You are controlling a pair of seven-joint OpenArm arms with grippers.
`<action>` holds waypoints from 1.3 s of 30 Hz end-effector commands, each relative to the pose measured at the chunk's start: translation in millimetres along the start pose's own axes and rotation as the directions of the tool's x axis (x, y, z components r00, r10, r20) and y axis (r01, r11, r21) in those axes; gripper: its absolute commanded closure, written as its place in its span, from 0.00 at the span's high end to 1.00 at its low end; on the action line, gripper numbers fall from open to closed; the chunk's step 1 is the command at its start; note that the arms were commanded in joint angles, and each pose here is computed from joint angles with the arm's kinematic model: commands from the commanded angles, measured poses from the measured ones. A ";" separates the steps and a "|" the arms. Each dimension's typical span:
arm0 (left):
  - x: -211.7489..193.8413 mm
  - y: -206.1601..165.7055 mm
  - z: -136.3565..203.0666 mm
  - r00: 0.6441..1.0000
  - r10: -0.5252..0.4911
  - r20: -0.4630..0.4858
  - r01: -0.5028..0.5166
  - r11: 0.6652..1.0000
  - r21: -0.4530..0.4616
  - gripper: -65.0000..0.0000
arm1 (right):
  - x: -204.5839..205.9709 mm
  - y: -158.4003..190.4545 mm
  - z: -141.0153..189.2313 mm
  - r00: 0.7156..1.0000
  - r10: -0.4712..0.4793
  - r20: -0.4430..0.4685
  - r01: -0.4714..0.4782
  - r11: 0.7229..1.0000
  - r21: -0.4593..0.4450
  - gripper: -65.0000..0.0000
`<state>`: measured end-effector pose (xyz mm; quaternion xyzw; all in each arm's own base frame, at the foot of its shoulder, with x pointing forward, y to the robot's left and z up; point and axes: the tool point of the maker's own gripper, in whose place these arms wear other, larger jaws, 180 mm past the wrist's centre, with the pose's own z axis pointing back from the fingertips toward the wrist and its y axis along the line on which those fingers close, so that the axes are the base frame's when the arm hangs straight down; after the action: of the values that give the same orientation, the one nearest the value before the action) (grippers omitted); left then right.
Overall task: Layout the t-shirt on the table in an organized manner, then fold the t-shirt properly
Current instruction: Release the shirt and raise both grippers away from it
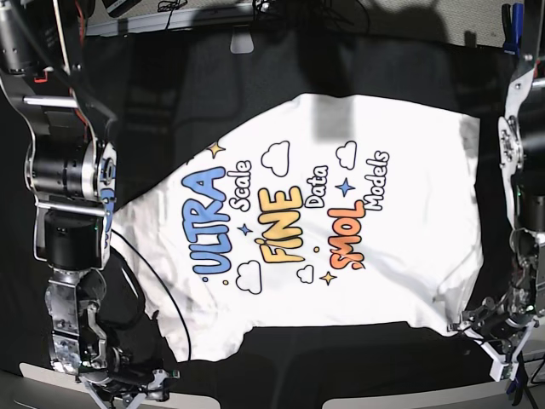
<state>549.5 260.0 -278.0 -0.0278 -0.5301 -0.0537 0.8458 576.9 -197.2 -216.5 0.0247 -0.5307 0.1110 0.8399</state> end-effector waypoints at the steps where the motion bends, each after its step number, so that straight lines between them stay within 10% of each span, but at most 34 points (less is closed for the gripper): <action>1: 36.0 9.6 4.6 0.997 -0.002 0.076 0.001 1.000 0.016 0.50 | 39.9 -4.4 6.9 0.996 -0.016 0.091 0.016 1.000 0.000 0.48; 11: 23.2 -47.8 25.2 0.998 0.059 -0.009 -0.058 0.931 -0.361 0.50 | 18.6 49.2 13.2 0.998 0.057 0.032 -0.064 0.955 0.290 0.42; 19: 12.0 -84.5 63.5 0.987 -0.142 0.073 0.159 0.910 -0.384 0.49 | -10.1 65.9 24.7 0.996 0.091 0.009 -0.089 0.943 0.320 0.42; 27: 0.4 -111.2 128.5 0.940 -0.308 0.145 0.332 0.924 -0.190 0.49 | -80.2 118.4 88.4 0.973 0.228 0.041 -0.228 0.907 0.355 0.42; 39: -116.4 -186.7 236.0 0.943 -0.329 0.056 0.325 0.867 -0.378 0.49 | -194.7 179.2 216.6 0.913 0.407 -0.022 -0.340 0.791 0.509 0.42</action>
<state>261.7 106.9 -293.6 -0.1026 -0.4847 -0.2959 0.8167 261.2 -92.1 -323.2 0.1224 -0.4020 0.4061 0.8115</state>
